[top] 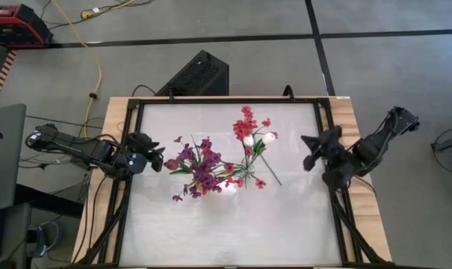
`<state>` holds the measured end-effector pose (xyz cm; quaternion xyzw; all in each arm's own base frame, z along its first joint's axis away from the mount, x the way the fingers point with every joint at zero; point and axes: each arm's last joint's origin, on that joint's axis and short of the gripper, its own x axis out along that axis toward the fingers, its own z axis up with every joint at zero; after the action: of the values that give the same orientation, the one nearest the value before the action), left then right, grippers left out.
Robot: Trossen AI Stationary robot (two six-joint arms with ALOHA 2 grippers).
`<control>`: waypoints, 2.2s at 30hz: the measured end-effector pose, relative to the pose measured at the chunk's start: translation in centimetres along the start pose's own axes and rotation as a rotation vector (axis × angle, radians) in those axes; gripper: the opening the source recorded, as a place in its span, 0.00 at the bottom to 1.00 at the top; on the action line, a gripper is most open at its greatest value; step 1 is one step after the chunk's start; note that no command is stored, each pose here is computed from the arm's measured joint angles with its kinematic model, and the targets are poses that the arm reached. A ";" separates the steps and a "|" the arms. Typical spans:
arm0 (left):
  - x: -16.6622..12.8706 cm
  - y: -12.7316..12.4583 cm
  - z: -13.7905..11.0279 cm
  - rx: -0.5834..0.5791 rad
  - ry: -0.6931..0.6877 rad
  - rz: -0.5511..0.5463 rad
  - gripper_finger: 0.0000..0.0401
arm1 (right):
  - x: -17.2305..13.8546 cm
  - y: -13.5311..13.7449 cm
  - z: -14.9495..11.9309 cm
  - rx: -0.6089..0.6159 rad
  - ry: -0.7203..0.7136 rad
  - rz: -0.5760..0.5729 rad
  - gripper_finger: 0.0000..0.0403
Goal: Sort flowers into vase by color
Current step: Put the violet tulip into the yellow vase
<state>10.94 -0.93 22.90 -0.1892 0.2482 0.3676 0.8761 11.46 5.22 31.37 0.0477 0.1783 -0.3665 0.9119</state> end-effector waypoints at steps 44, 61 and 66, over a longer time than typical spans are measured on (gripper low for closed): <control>0.0 -0.2 0.1 -0.052 -0.016 -0.015 0.36 | 17.9 2.3 -15.8 0.216 0.347 0.175 0.55; 0.0 -0.2 0.1 -0.053 -0.011 -0.018 0.36 | 18.4 5.6 -18.1 0.045 0.328 -0.015 0.31; 0.0 -0.2 0.1 -0.053 -0.011 -0.018 0.36 | 18.2 5.5 -18.0 0.040 0.335 -0.022 0.10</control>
<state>11.10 -1.03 23.05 -0.2127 0.2320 0.3669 0.8754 22.11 1.29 7.77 0.1244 0.3212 -0.3667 0.8642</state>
